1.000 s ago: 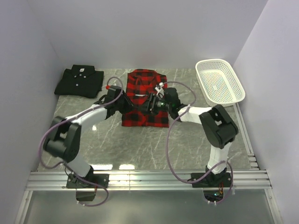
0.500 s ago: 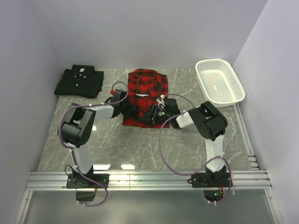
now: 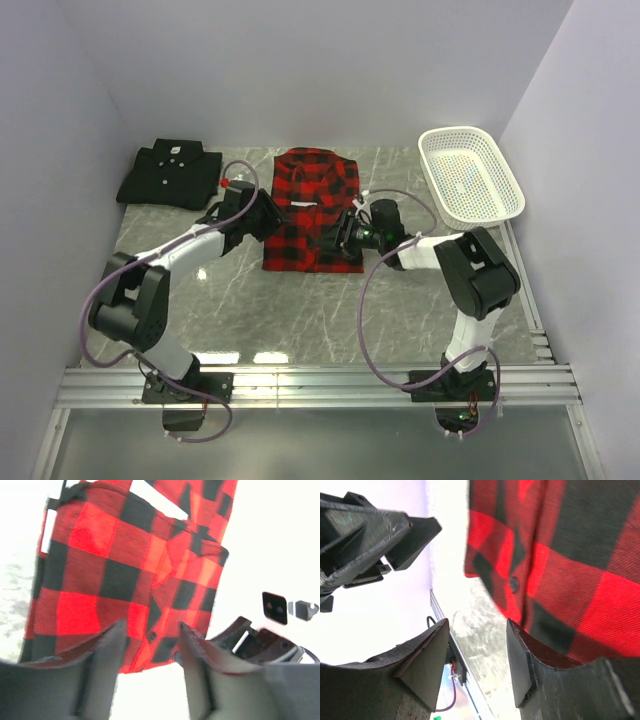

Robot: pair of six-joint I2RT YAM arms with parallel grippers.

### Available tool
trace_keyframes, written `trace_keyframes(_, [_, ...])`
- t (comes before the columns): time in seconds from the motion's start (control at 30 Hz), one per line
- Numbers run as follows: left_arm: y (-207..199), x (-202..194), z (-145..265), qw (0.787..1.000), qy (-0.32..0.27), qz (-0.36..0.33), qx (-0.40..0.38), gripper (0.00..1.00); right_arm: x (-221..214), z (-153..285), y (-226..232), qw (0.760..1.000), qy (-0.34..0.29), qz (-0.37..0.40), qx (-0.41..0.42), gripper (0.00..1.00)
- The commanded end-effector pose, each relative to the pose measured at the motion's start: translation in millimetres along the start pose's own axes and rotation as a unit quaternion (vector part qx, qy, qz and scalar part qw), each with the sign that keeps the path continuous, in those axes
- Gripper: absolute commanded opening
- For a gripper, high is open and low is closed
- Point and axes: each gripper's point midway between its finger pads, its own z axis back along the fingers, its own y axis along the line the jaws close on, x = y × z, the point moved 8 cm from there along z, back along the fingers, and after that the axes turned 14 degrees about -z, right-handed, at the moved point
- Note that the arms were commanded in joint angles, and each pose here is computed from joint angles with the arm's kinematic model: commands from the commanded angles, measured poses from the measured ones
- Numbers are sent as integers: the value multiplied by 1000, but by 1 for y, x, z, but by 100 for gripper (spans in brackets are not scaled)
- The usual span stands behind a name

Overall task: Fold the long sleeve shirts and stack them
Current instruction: Fold the shirt

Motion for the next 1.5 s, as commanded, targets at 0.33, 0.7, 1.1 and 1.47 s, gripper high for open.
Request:
trace_keyframes(0.33, [58,-76,-19,988,133,54,49,25,18,40,-66,995,-56,-59,-58,56])
trace_keyframes(0.7, [71,-64,12,990,106,40,84,39,23,62,-73,990,-87,-58,-96,56])
trace_keyframes(1.1, [-9,-36,26,997,67,-8,-42,54,56,49,25,993,-110,24,15,56])
trace_keyframes(1.47, [-18,-105,-30,976,203,-60,-58,33,79,7,-29,986,-158,-60,2,56])
